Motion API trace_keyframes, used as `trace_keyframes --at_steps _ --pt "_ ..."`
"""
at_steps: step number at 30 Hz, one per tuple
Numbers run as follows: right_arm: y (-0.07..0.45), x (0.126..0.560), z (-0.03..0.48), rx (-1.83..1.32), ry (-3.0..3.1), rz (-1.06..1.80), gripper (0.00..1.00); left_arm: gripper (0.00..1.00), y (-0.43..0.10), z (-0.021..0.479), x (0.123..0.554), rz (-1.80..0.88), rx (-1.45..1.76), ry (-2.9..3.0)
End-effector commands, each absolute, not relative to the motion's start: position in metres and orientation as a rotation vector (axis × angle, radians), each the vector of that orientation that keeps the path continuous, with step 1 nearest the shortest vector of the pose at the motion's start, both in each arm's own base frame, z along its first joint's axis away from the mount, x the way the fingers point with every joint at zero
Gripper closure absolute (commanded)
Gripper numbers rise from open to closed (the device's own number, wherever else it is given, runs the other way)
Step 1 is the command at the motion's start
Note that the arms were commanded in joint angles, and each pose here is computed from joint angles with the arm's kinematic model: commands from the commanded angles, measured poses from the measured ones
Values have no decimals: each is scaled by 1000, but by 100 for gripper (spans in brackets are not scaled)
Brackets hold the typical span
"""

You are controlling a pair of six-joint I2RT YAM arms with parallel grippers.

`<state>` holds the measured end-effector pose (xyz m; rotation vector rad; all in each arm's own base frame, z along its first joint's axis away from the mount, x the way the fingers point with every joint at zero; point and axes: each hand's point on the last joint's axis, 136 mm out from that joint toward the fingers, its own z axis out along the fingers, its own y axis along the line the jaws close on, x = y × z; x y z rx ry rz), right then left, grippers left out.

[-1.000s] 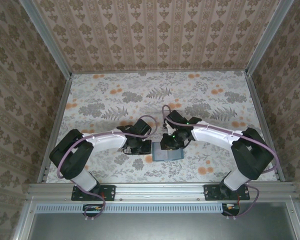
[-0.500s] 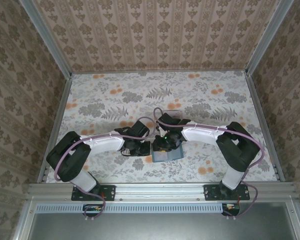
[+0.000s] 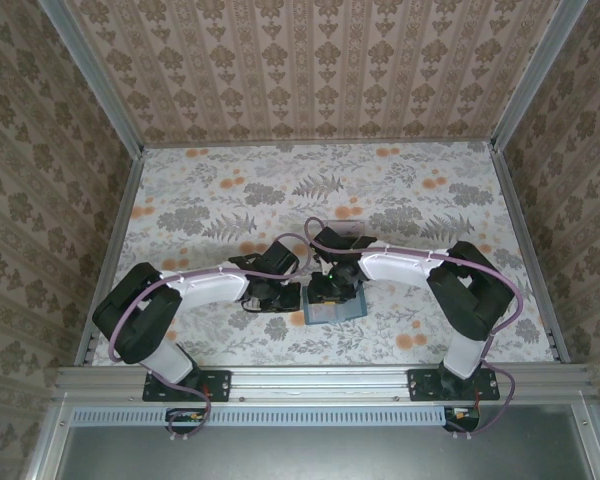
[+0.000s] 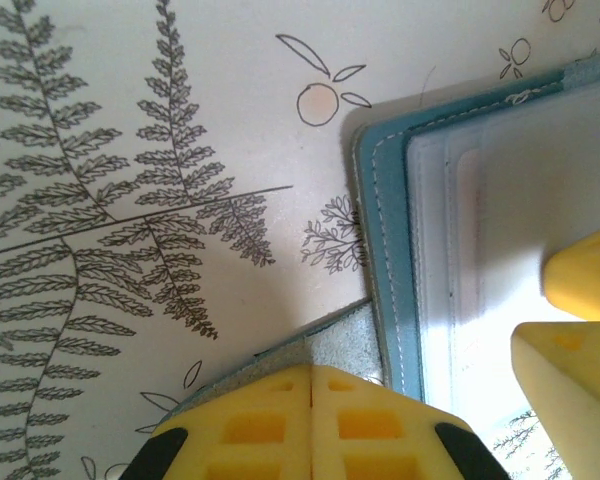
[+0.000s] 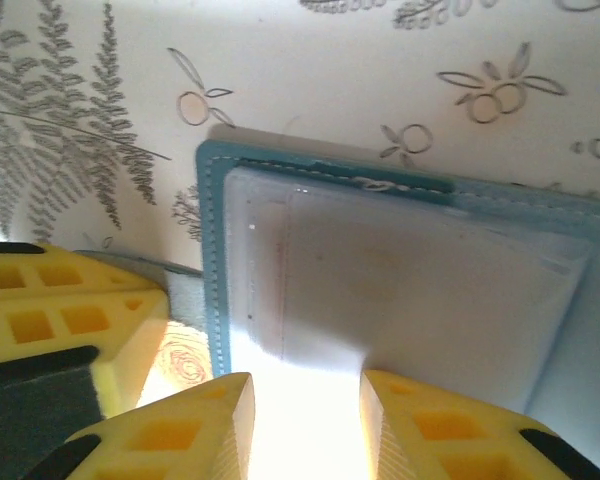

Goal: Take the credit cards out of the card holder

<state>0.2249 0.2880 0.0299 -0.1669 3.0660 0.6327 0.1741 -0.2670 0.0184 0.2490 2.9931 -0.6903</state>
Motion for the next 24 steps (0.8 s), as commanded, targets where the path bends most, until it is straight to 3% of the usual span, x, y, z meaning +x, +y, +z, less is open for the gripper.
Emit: trace_keyframes --at_steps 1,9,24 --pt "270 221 25 -196 3105 440 63 93 -252 11 164 -621 226 3045" --pt "260 222 34 -249 3078 302 49 93 -252 12 164 -622 232 3046" --pt "238 227 47 -277 3035 54 44 93 -255 14 166 -621 256 3047"
